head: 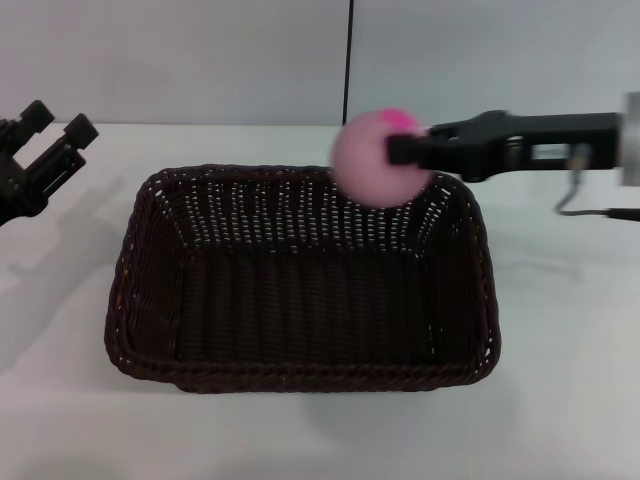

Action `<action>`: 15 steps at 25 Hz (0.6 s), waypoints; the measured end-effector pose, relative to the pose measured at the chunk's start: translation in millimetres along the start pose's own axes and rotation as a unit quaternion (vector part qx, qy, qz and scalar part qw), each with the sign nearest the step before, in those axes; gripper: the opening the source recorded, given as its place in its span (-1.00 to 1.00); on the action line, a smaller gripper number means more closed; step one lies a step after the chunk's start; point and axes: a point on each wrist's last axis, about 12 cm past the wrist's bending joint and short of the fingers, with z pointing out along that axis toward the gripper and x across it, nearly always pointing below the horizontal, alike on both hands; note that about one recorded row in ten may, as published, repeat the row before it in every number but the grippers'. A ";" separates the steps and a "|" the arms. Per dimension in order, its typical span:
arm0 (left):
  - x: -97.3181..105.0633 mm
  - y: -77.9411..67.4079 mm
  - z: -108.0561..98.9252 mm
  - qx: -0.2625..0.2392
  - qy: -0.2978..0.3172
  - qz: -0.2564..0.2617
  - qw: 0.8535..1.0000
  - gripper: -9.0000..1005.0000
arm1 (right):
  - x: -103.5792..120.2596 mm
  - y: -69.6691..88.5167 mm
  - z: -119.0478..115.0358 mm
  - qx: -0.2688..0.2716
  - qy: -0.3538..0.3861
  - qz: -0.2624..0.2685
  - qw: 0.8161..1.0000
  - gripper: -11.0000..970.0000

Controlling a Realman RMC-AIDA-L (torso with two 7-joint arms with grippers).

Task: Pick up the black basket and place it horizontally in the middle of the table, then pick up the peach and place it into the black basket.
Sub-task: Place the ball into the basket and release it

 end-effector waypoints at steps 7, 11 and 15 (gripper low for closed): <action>9.3 -1.6 -9.3 -0.014 -0.006 0.025 1.000 0.45 | 4.3 -5.1 31.5 -0.036 0.034 0.005 0.999 -0.65; 12.5 0.2 -12.5 -0.028 -0.015 0.016 0.999 0.45 | 7.2 -3.8 40.2 -0.041 0.048 -0.006 0.998 -0.34; 10.2 3.3 -17.7 -0.042 -0.026 0.018 0.999 0.46 | 9.4 -5.5 38.7 -0.035 0.047 -0.012 0.998 -0.13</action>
